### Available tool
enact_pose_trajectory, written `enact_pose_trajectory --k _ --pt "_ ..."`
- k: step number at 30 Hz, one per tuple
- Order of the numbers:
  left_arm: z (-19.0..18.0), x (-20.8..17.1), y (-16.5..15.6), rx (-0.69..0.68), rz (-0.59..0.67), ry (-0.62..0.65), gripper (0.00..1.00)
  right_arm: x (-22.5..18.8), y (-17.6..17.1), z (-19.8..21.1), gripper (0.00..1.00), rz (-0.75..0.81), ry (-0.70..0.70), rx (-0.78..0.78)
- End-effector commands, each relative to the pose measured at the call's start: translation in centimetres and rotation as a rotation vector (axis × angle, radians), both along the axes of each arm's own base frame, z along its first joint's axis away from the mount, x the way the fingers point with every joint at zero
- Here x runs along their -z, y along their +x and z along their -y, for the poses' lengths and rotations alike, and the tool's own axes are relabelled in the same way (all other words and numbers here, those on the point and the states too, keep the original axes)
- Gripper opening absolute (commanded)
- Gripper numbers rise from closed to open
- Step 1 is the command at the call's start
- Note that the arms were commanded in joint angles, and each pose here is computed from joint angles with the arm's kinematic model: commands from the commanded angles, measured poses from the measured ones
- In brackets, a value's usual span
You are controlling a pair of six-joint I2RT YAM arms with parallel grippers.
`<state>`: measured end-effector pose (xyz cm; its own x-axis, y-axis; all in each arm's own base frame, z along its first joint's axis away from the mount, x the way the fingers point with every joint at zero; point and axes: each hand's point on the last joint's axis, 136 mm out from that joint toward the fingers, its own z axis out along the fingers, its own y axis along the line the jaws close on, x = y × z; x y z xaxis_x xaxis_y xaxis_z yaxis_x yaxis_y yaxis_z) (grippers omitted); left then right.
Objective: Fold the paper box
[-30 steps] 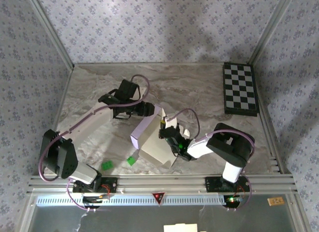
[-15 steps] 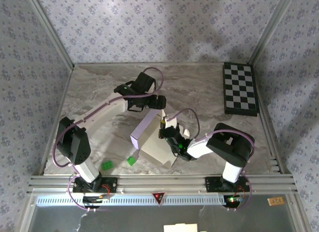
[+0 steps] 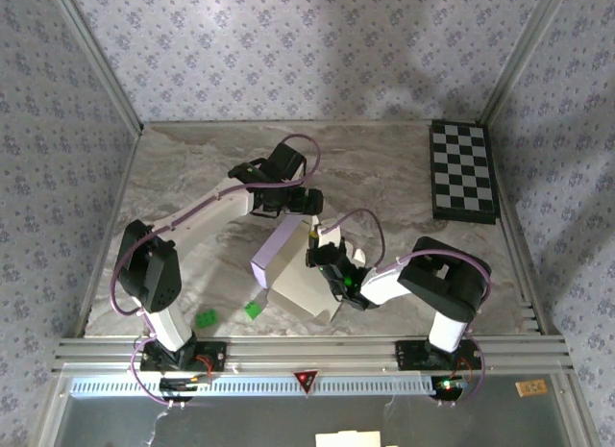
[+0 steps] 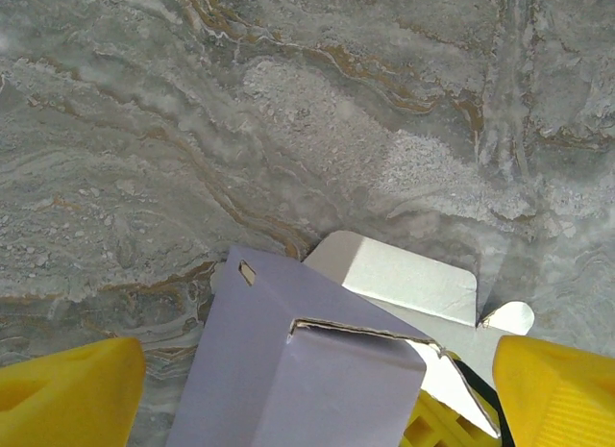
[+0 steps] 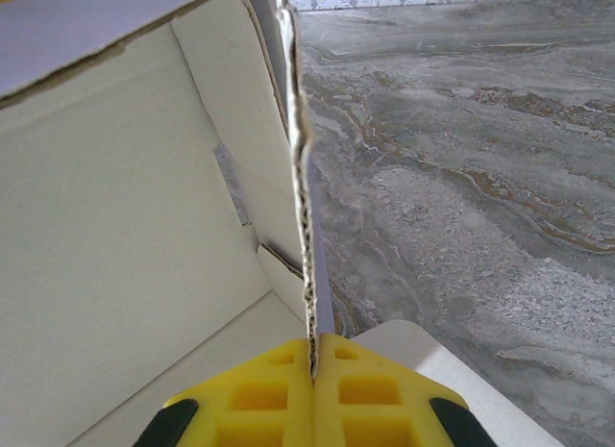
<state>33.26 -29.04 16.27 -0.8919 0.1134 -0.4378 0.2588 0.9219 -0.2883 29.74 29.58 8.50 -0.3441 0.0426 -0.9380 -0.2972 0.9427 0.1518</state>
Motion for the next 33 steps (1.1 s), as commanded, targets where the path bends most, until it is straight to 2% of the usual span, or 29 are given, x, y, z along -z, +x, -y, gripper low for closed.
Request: enact_pose_trajectory --k 1,16,22,26,33 --pt "0.5 1.5 -0.4 0.007 -0.047 0.000 0.94 1.6 -0.5 -0.2 0.00 -0.041 -0.052 -0.017" --pt "-0.1 2.7 -0.5 0.009 -0.056 0.045 0.72 0.1 -0.3 0.0 0.01 -0.007 -0.064 -0.014" --pt "-0.3 3.0 -0.9 0.015 -0.062 0.044 0.67 -2.4 -0.4 0.4 0.24 0.030 -0.099 -0.032" --pt "-0.3 3.0 -1.1 0.023 -0.063 0.044 0.65 -3.9 -1.0 1.0 0.30 0.042 -0.102 -0.073" --pt "-0.1 2.7 -1.0 0.037 -0.035 0.025 0.62 -4.9 -1.4 3.7 0.35 0.001 -0.110 -0.094"
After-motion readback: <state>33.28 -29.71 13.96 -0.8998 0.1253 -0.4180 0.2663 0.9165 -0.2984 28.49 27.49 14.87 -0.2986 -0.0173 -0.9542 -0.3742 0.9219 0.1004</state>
